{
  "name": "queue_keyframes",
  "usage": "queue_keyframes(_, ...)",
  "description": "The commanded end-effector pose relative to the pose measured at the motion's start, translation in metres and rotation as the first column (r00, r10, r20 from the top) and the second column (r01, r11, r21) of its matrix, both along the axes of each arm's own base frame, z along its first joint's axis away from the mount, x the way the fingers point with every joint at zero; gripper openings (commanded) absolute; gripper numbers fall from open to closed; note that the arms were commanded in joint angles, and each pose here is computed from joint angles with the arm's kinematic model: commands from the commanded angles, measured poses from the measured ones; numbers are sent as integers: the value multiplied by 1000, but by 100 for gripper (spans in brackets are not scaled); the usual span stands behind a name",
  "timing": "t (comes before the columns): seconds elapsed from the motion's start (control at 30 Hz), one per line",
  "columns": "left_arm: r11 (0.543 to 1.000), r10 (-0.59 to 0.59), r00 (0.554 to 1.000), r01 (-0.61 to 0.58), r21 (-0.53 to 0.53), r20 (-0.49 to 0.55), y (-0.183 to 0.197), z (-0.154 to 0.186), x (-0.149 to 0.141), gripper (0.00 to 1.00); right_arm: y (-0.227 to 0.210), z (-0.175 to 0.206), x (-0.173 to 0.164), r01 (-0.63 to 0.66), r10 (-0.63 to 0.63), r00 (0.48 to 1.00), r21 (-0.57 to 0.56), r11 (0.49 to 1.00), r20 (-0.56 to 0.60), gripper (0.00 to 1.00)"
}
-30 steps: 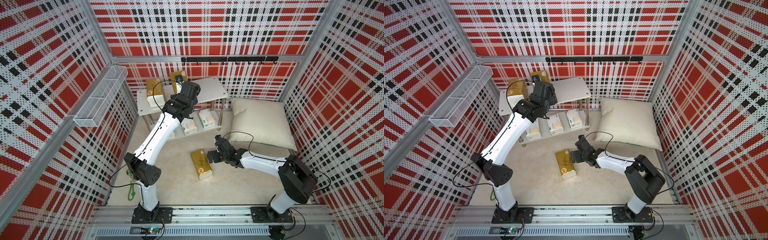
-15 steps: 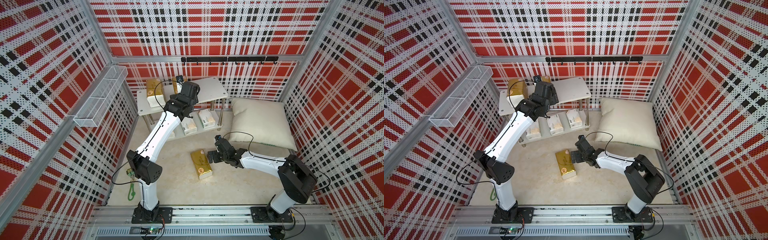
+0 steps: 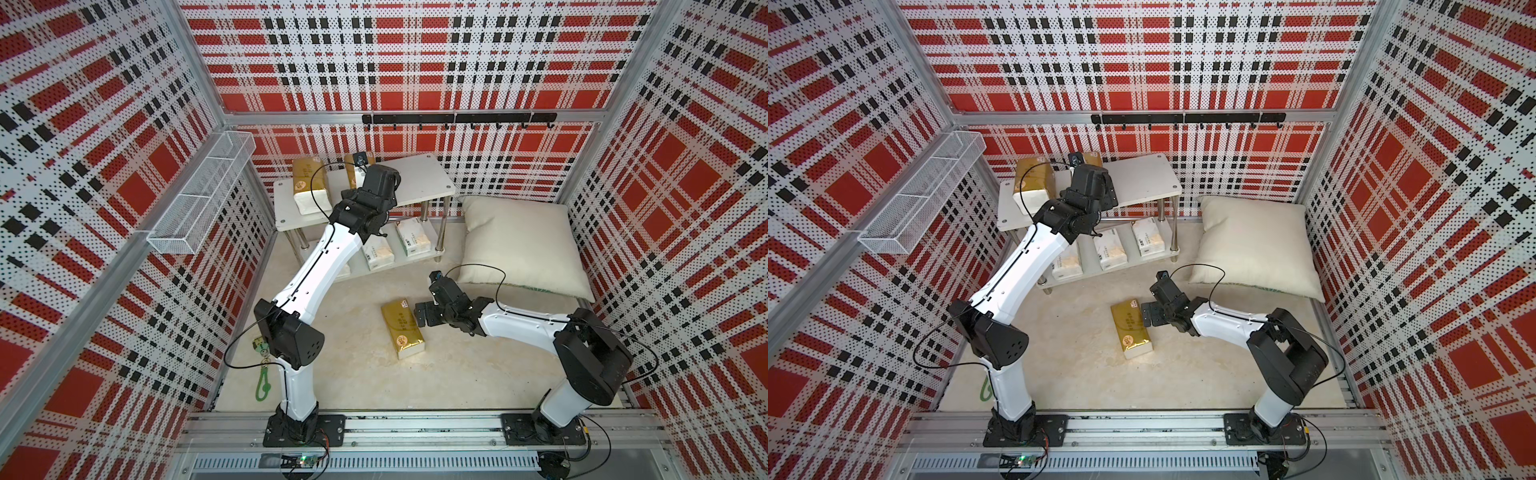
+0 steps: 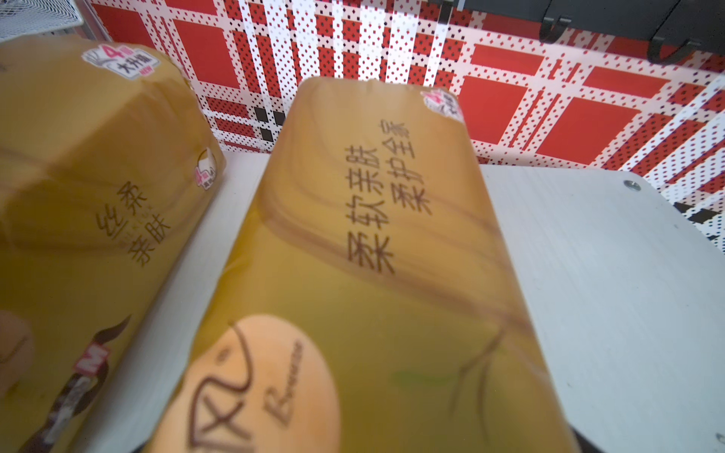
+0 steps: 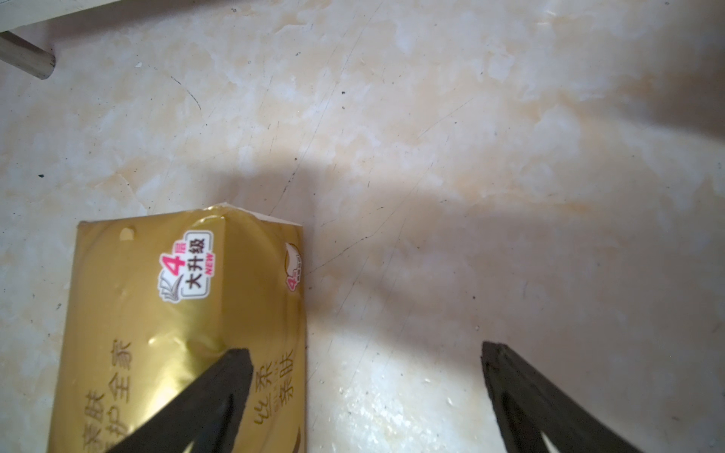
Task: Place the tissue boxes on the shelf by color
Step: Place a box of tissues on the shelf.
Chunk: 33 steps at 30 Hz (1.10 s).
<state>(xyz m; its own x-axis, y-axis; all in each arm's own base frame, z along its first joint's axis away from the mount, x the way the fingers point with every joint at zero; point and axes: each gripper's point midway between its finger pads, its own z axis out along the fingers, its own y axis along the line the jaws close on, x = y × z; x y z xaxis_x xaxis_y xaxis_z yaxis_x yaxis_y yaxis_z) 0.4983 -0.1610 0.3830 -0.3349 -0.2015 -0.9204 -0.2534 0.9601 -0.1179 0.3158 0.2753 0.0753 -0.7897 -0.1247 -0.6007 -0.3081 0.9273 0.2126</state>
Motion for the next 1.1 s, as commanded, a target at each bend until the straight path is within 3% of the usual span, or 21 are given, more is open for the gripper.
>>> queue_keyframes(0.0,1000,2,1000,-2,12,-23,2,-9,-1,88,4,0,3,3,-3,1000,7,1000,7,100)
queue_keyframes(1.07,999,13,999,-11,31,-47,12,-24,5,89,4,-3,4,2,-2,1000,5,1000,2,100)
